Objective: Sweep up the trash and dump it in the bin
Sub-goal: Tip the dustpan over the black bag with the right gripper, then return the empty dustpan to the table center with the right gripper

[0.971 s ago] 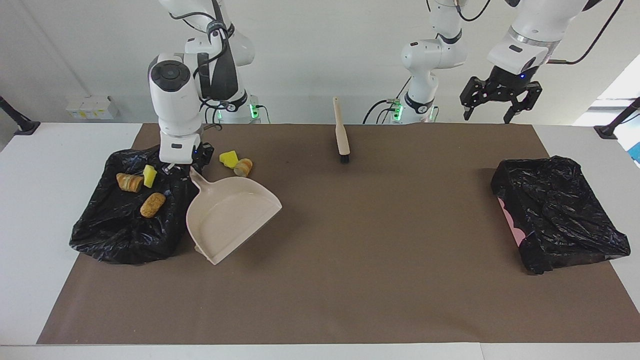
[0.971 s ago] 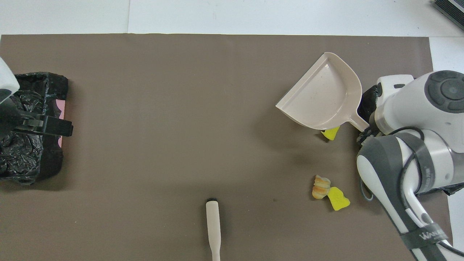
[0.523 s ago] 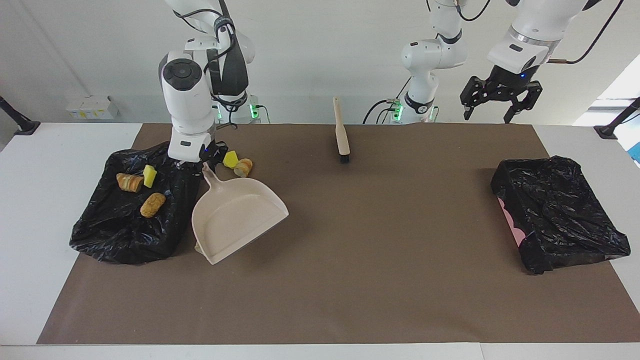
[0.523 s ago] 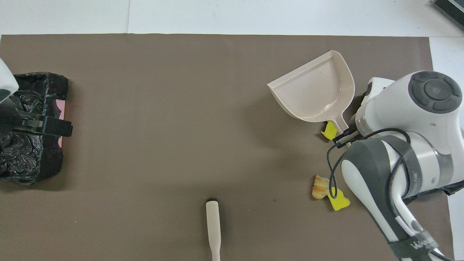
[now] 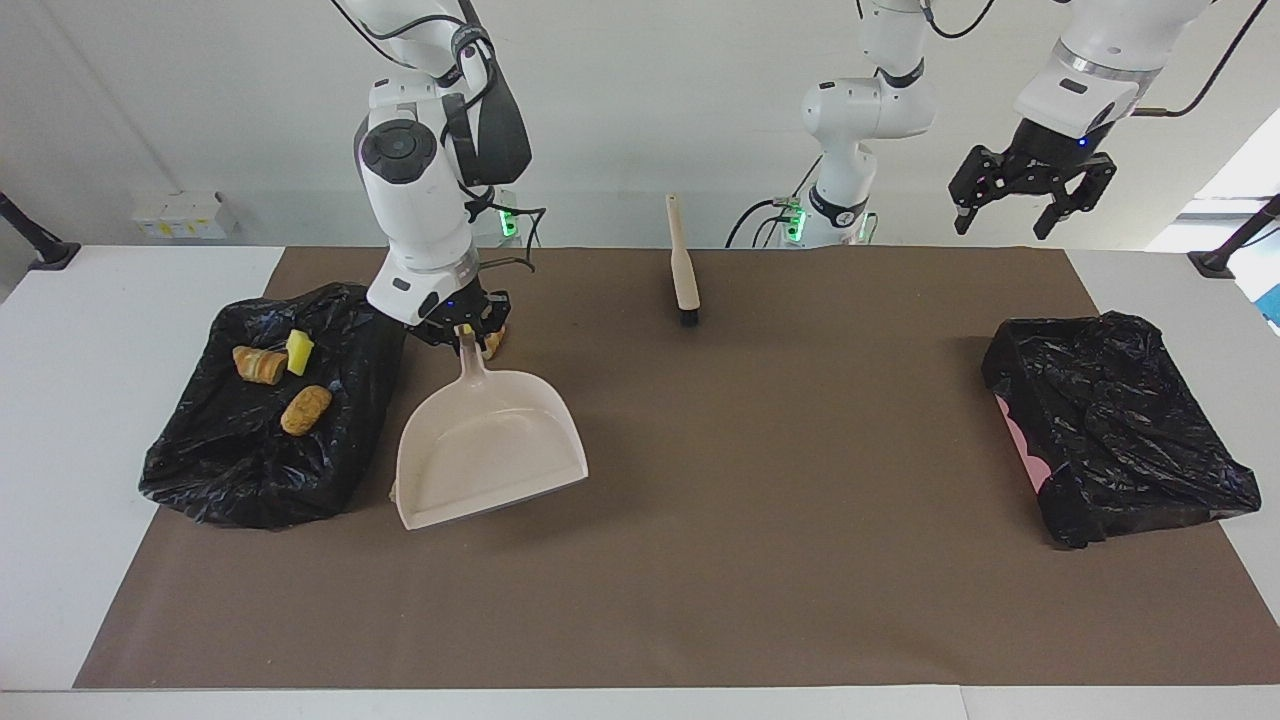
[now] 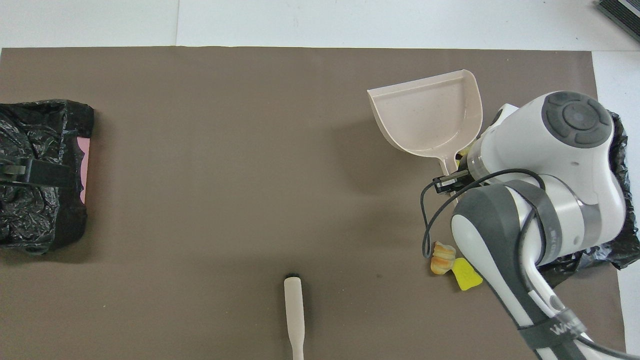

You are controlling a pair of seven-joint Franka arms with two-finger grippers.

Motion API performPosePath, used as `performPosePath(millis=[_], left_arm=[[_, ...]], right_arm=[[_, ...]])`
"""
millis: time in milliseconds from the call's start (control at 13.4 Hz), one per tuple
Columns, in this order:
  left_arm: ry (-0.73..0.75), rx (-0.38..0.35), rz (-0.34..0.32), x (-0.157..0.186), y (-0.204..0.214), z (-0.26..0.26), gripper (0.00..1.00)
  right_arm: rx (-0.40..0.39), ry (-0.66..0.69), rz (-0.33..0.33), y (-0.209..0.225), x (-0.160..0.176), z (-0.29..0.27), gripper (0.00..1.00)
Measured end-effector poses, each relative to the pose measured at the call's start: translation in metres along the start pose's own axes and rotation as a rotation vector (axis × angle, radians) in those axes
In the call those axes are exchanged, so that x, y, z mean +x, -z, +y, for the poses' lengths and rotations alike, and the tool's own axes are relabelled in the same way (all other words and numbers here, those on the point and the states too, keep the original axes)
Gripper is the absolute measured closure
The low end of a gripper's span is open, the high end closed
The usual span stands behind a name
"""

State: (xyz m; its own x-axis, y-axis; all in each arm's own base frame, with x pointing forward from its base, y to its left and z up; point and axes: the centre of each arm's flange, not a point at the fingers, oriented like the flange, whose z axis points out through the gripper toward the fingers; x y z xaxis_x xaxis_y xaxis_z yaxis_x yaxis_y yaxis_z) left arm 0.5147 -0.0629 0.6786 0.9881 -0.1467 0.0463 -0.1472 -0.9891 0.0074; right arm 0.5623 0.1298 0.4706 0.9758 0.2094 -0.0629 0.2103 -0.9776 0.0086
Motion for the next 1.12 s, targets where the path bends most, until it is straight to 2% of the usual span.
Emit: performPosePath(millis=[448,822,1121], left_arm=[[-0.022,-0.005,-0.034,0.004,-0.01,0.011,0.0],[0.004,-0.007,-0.053,0.002,-0.01,-0.004,0.0],[0.002,-0.007,-0.054,0.002,-0.01,-0.003,0.0]], right_arm=[[0.062,-0.129,0.03,0.016,0.022,-0.037,0.69],[0.118,-0.246,0.015,0.013,0.038,-0.09,0.69],[0.165,-0.343,-0.02,-0.006,0.058,-0.145,0.69]])
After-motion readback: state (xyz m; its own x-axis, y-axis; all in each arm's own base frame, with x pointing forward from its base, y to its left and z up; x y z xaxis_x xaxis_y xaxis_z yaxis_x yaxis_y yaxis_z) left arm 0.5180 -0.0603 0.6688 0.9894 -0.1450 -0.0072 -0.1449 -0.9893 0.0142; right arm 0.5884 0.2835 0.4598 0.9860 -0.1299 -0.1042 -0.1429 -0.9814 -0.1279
